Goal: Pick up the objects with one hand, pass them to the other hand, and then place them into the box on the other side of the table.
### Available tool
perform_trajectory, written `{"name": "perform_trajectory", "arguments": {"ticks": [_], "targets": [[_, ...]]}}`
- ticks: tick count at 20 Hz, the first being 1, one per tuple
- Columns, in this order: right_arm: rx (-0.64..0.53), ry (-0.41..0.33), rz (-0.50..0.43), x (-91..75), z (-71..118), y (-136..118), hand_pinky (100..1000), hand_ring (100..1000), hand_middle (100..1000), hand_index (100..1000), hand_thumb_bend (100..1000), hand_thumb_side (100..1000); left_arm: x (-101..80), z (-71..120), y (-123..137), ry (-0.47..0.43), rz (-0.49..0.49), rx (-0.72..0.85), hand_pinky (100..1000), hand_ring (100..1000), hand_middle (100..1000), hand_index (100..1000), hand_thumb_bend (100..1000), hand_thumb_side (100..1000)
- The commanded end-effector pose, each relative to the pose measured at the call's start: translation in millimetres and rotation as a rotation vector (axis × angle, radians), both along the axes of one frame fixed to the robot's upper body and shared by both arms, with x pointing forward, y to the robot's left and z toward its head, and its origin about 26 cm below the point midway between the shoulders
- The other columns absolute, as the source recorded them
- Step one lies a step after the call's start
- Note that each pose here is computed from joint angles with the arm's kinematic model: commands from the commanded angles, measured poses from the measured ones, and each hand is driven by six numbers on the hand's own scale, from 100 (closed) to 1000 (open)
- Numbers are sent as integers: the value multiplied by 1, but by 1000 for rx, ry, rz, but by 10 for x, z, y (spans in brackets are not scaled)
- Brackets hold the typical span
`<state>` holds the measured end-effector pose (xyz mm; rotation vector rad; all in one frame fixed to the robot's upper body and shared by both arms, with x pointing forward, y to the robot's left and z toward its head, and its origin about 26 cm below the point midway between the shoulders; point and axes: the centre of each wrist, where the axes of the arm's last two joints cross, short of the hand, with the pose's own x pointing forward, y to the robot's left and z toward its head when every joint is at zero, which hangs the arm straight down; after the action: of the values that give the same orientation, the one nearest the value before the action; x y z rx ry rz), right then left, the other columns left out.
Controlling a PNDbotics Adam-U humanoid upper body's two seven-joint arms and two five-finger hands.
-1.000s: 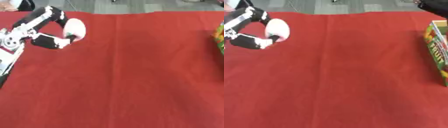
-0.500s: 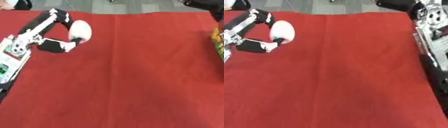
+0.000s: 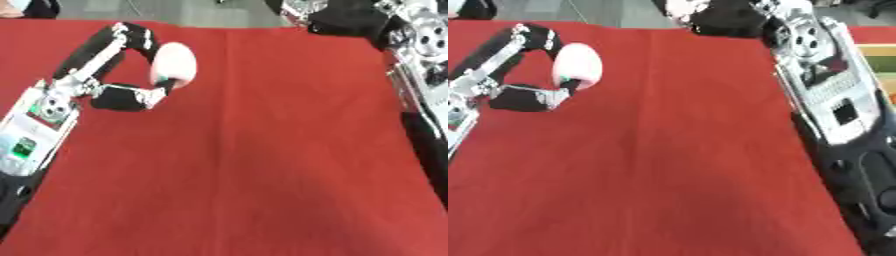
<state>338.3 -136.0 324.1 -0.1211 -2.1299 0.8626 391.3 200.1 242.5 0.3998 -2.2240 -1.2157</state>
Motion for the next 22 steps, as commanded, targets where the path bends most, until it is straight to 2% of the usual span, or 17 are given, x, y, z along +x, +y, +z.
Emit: {"name": "perform_trajectory", "arguments": {"ticks": [1, 7, 12, 14, 17, 22], "targets": [[-35, -21, 18, -30, 57, 87, 776, 795, 705, 779, 433, 286, -49, 98, -93, -59, -28, -11, 689, 528, 497, 449, 204, 100], [-89, -8, 33, -25, 22, 227, 776, 798, 710, 781, 440, 300, -71, 45, -256, -87, -64, -35, 690, 529, 498, 449, 197, 100], [-125, 2, 44, -35, -3, 312, 777, 807, 722, 791, 473, 305, -120, 19, -351, -161, -78, -23, 690, 534, 500, 450, 200, 100], [-142, 4, 53, -43, -14, 340, 778, 816, 734, 803, 515, 299, -124, -5, -381, -167, -81, -30, 689, 533, 499, 450, 196, 100], [-165, 1, 67, -50, -20, 353, 779, 830, 752, 826, 624, 249, -130, -28, -395, -178, -80, -32, 689, 534, 500, 450, 198, 100], [-148, 8, 90, -49, 23, 298, 773, 828, 751, 830, 543, 202, -118, -72, -365, -175, -60, -28, 691, 534, 499, 450, 202, 100]]}}
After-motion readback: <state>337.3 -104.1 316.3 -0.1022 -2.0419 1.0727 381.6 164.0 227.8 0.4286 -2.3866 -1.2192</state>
